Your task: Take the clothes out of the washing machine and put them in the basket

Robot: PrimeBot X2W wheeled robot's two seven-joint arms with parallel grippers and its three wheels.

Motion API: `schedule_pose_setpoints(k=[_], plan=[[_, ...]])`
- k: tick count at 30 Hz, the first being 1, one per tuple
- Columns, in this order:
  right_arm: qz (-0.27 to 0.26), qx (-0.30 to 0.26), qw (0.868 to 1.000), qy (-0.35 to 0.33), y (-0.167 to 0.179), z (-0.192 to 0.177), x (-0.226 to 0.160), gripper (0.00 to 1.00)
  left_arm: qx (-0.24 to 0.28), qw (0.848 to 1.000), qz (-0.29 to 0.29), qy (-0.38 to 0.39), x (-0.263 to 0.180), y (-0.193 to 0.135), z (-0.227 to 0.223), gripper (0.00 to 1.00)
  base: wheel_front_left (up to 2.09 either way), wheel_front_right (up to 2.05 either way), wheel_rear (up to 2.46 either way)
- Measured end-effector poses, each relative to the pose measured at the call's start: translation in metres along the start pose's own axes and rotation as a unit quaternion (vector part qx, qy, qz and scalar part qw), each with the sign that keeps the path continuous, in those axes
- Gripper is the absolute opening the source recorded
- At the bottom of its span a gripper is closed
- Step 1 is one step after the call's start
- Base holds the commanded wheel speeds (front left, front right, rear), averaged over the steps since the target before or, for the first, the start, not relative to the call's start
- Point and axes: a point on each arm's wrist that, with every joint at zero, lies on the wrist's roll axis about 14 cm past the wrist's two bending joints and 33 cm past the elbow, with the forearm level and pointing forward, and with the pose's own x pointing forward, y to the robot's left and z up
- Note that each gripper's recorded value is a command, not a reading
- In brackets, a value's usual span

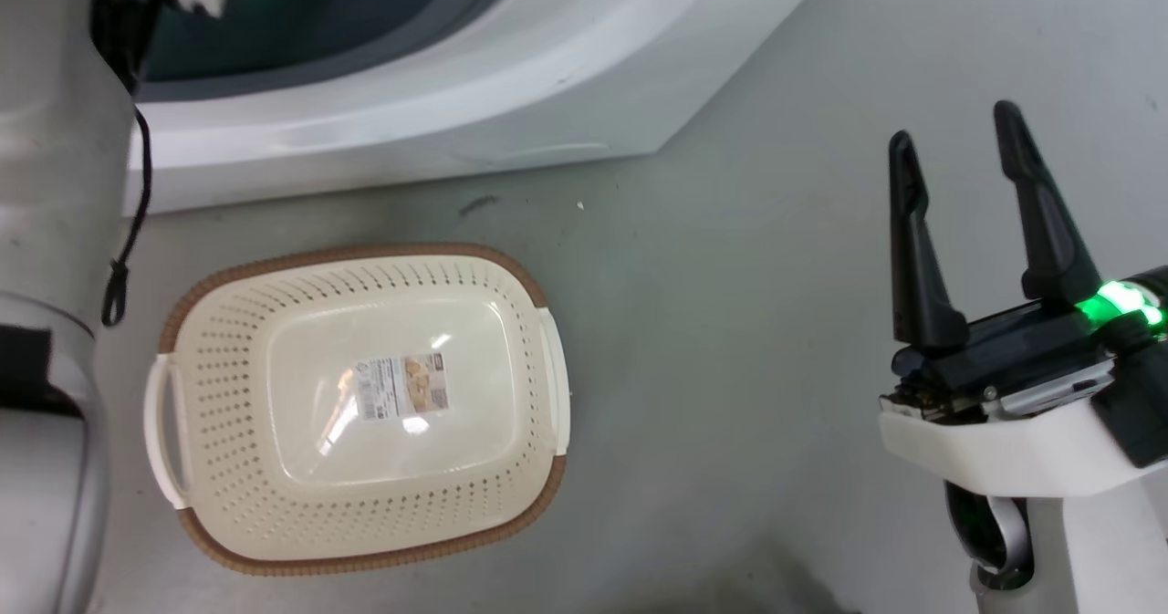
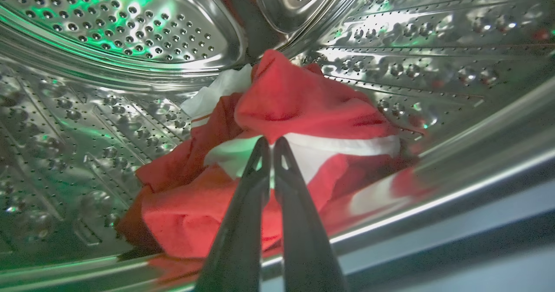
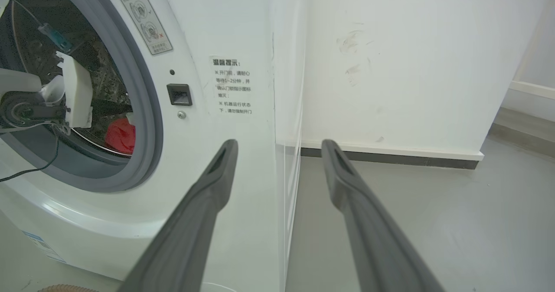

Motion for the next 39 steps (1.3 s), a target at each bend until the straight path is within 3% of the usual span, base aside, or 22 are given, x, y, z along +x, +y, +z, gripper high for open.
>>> schedule_pose_setpoints(k=[25,39], plan=[[0.042,0.006,0.996,-0.073,0.044,0.087,-0.063,1.0,-0.013,0.987,-0.043,-0.153,-0.171,-0.047,0.045,0.0,0.0,0.0,0.0],[0.055,0.008,0.994,-0.098,0.058,0.11,-0.095,1.0,-0.015,0.981,-0.055,-0.188,-0.259,-0.081,0.024,0.0,0.0,0.0,0.0]])
